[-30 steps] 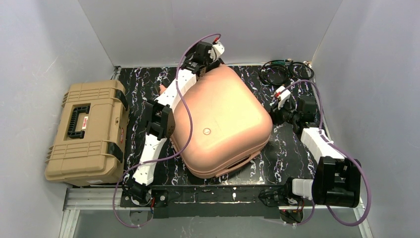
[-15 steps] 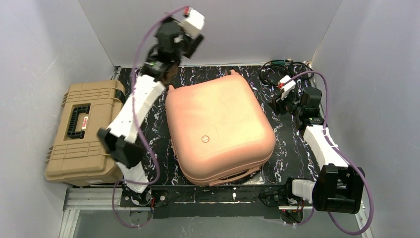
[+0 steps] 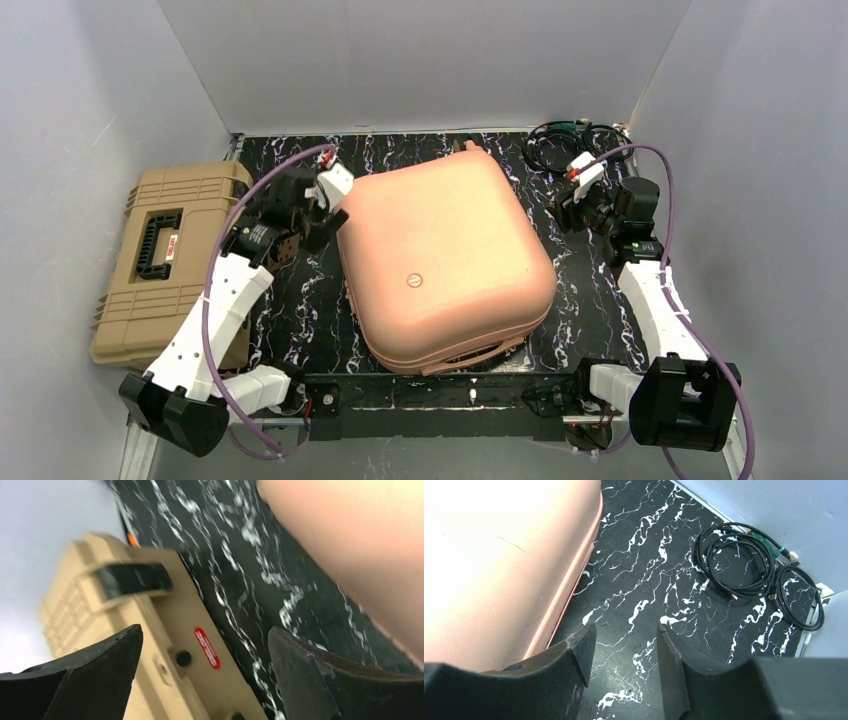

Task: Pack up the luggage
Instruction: Zip the luggage at the center of the board.

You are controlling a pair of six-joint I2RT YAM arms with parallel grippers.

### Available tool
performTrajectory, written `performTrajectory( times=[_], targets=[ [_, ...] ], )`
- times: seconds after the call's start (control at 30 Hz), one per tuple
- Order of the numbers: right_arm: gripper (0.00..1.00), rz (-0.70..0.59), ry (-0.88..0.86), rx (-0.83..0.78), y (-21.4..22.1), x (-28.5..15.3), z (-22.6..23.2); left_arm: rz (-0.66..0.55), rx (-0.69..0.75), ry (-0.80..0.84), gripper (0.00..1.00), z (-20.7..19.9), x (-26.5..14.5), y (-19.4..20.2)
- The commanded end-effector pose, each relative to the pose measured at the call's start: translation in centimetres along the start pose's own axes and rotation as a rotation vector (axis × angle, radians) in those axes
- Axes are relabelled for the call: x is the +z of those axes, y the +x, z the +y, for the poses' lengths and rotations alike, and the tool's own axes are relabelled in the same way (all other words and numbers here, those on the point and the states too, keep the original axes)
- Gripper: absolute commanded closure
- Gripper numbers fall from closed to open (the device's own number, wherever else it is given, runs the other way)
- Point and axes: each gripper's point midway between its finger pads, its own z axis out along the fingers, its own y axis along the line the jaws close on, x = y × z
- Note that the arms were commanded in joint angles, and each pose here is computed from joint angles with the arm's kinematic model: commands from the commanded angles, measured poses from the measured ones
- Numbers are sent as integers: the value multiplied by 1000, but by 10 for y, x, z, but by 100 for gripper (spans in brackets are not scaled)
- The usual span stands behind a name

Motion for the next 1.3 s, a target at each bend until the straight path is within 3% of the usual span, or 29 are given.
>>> performTrajectory(
  times=[0.0,0.33,0.67,1.27],
  targets=[
    [42,-38,10,-17,-20,-3,-7,120,-17,112,8,-40,6,53],
    [40,32,-127,61,3,17,9,187,-76,255,15,-90,63,49],
    [40,64,-263,101,4,65,31,184,-160,349,15,-101,116,-16],
    [41,130,-149,161,10,69,14,113,-132,525,15,-157,153,-98]
  ],
)
